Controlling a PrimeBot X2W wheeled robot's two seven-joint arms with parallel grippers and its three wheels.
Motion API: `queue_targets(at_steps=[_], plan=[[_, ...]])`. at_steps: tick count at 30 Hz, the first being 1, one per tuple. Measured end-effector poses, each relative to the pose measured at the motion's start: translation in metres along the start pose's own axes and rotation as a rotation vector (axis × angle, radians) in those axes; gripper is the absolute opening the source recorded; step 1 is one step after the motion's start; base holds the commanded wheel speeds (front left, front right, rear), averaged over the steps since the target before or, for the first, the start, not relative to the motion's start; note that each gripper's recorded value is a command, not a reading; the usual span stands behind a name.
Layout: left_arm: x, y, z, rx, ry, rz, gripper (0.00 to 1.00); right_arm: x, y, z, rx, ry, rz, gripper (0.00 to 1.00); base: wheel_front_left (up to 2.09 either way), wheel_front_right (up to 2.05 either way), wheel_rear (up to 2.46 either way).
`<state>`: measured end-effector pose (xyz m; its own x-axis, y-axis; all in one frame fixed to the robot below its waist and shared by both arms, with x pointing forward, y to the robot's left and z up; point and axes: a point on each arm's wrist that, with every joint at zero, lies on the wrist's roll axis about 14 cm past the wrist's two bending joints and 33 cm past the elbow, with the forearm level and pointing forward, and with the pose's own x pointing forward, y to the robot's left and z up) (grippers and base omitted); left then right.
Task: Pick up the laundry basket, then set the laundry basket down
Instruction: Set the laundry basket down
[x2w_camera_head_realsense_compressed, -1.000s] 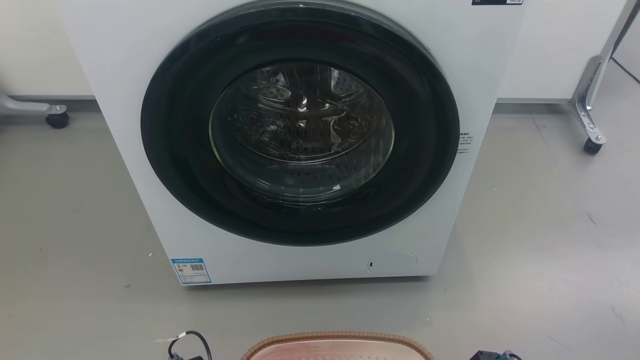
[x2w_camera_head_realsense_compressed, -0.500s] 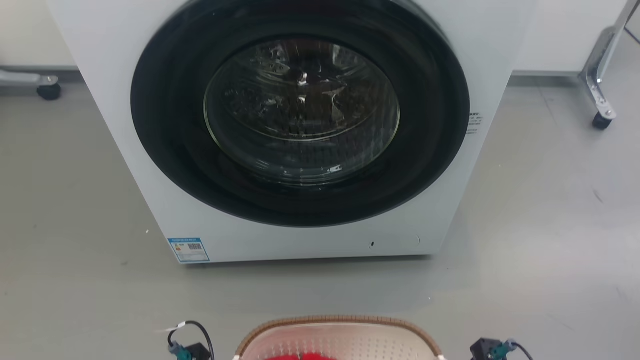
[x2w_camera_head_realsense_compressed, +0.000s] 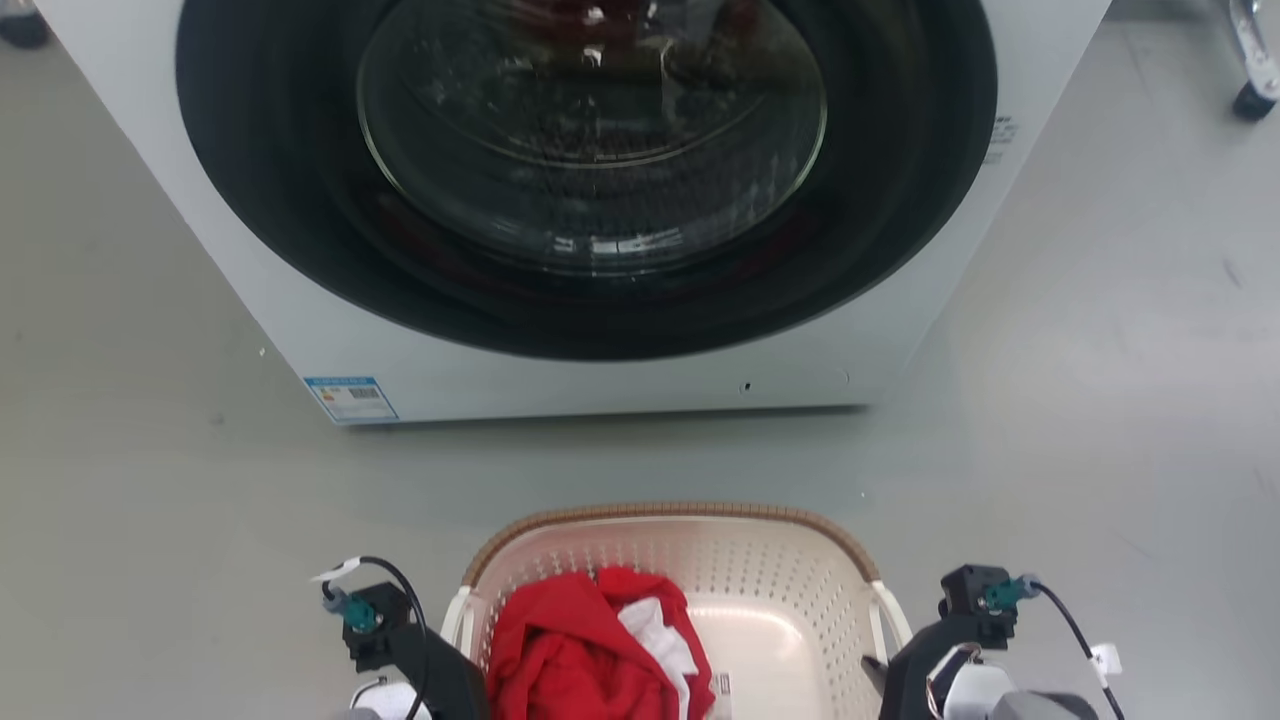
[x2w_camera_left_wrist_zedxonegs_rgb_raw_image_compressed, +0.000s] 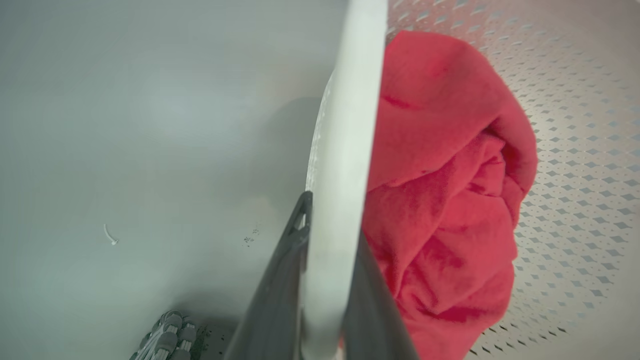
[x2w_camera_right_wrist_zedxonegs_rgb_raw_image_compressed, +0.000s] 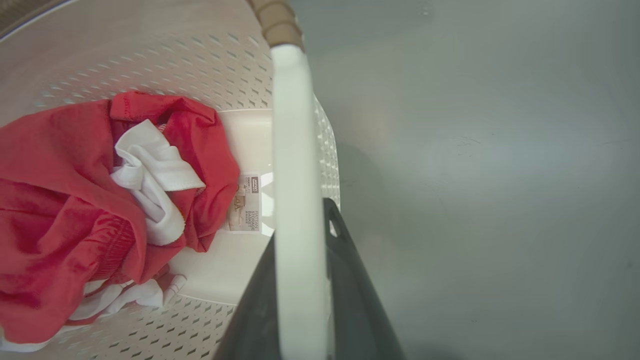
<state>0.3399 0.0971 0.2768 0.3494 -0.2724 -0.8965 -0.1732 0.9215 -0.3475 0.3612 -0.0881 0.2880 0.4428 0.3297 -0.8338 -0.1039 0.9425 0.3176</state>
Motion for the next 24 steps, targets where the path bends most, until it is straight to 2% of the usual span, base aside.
queue_targets(at_steps=[16,24], plan=[[0.051,0.007,0.045,0.028,-0.056,0.033,0.0,0.055,-0.011,0.049,-0.119,-0.049,0.007,0.0,0.0,0.0,0.0],[0.077,0.014,0.057,0.034,-0.07,0.047,0.0,0.083,-0.019,0.057,-0.149,-0.05,0.008,0.0,0.0,0.0,0.0]])
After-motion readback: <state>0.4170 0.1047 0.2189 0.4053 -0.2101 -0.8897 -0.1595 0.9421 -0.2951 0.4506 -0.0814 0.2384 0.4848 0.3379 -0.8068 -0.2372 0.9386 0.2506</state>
